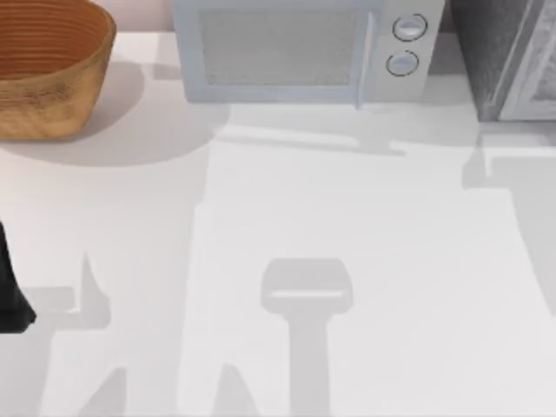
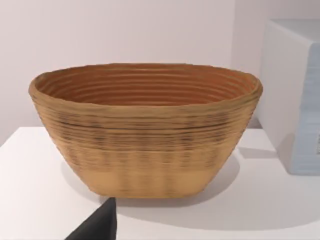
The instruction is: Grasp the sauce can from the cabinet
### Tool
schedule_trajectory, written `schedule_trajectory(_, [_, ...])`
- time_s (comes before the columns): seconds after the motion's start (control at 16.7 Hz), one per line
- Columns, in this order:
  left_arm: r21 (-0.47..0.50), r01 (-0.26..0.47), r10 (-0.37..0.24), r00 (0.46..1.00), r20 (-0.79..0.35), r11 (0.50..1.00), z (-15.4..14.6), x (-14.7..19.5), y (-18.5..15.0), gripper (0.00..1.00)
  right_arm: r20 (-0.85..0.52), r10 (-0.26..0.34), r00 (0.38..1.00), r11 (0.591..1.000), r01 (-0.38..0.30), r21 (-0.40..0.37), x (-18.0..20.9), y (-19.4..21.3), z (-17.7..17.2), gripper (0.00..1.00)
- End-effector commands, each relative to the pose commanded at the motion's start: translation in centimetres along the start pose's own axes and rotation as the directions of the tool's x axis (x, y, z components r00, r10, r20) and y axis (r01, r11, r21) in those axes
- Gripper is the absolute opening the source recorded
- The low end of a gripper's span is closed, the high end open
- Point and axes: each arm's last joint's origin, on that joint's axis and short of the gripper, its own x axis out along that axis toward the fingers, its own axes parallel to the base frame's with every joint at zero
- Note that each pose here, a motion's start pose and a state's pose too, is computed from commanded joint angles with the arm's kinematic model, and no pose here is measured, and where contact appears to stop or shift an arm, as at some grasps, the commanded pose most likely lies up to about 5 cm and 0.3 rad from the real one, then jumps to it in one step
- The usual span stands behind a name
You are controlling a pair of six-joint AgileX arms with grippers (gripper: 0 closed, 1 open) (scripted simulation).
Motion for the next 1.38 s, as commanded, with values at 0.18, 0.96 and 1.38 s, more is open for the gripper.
schedule_trajectory(0.18, [0.000, 0.000, 0.000, 1.000, 0.000, 1.000, 0.0, 0.0, 0.0, 1.00, 0.001, 0.002, 1.000, 1.000, -0.002, -0.002, 3.1, 1.0, 4.1, 1.00])
schedule_trajectory(0.96, [0.000, 0.000, 0.000, 1.000, 0.000, 1.000, 0.0, 0.0, 0.0, 1.00, -0.018, 0.001, 1.000, 1.000, -0.001, -0.008, 8.9, 2.9, 8.2, 1.00])
schedule_trajectory(1.38, [0.000, 0.000, 0.000, 1.000, 0.000, 1.000, 0.0, 0.0, 0.0, 1.00, -0.014, -0.008, 1.000, 1.000, 0.007, -0.009, 11.6, 6.9, 7.8, 1.00])
